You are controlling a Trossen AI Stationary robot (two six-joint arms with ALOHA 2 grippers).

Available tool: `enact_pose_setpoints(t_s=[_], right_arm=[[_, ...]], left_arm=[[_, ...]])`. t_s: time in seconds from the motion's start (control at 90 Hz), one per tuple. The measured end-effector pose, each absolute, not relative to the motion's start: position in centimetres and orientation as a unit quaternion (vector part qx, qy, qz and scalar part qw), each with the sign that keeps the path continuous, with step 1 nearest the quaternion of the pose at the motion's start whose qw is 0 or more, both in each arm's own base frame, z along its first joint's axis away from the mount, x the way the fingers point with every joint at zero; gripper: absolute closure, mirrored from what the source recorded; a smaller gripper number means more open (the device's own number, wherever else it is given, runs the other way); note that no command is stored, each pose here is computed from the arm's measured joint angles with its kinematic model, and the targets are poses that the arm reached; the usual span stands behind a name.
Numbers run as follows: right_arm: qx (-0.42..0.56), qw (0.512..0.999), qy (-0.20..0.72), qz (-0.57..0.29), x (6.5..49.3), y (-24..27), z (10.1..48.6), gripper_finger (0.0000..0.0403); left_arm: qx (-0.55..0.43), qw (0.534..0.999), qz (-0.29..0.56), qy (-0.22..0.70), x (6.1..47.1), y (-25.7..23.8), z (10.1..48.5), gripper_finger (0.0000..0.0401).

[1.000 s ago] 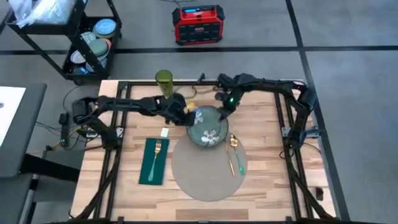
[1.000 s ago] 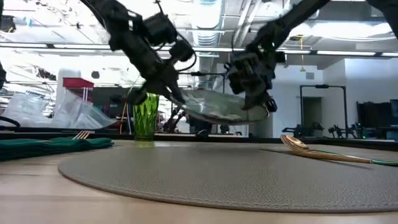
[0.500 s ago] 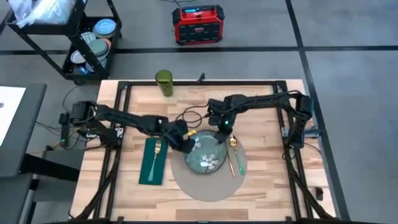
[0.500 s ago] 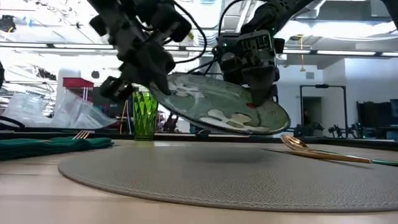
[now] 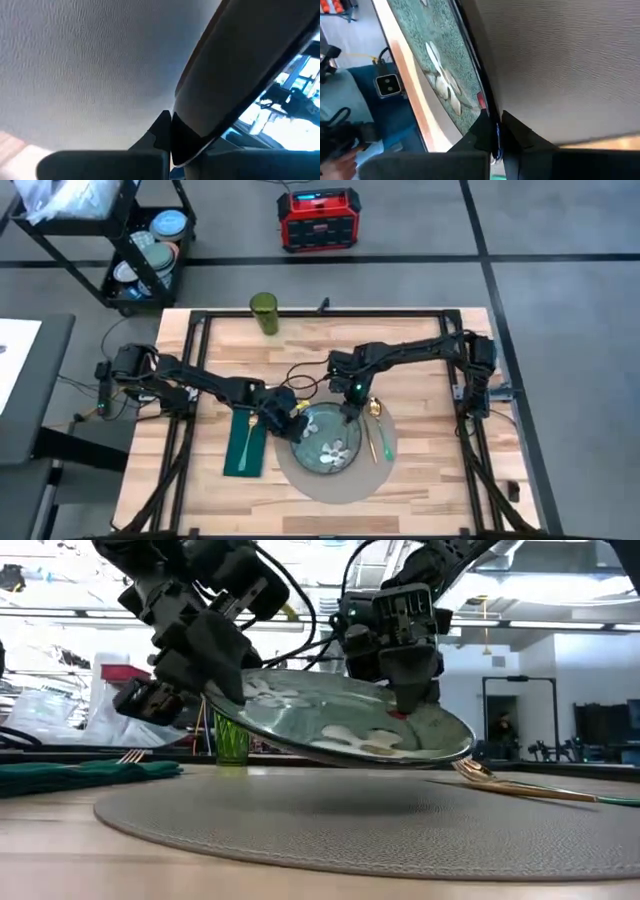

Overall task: Set table place
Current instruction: Put the green plate on the gray table mat

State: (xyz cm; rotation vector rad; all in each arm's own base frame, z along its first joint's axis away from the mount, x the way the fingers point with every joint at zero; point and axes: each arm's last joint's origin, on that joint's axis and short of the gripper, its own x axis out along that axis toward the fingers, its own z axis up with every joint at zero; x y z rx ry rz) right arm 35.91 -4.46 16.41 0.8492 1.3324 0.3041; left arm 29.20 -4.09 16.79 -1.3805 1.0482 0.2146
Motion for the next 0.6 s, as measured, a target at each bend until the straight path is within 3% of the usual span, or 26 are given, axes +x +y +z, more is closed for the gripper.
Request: enact_pose_setpoints(t_s=[0.244,0.6], right_arm=[[0.375,0.696,0.599,0.129,36.3,-4.4,15.7,0.0403],[0.379,0.689,0.605,0.127,36.1,-4.4,15.5,0.0403]], left_arm=[[-0.574,0.659,0.113,0.473,28.9,-3.2,15.9,0.0400],[-0.616,0.633,0.050,0.466,30.3,-3.1,13.3,0.0401]])
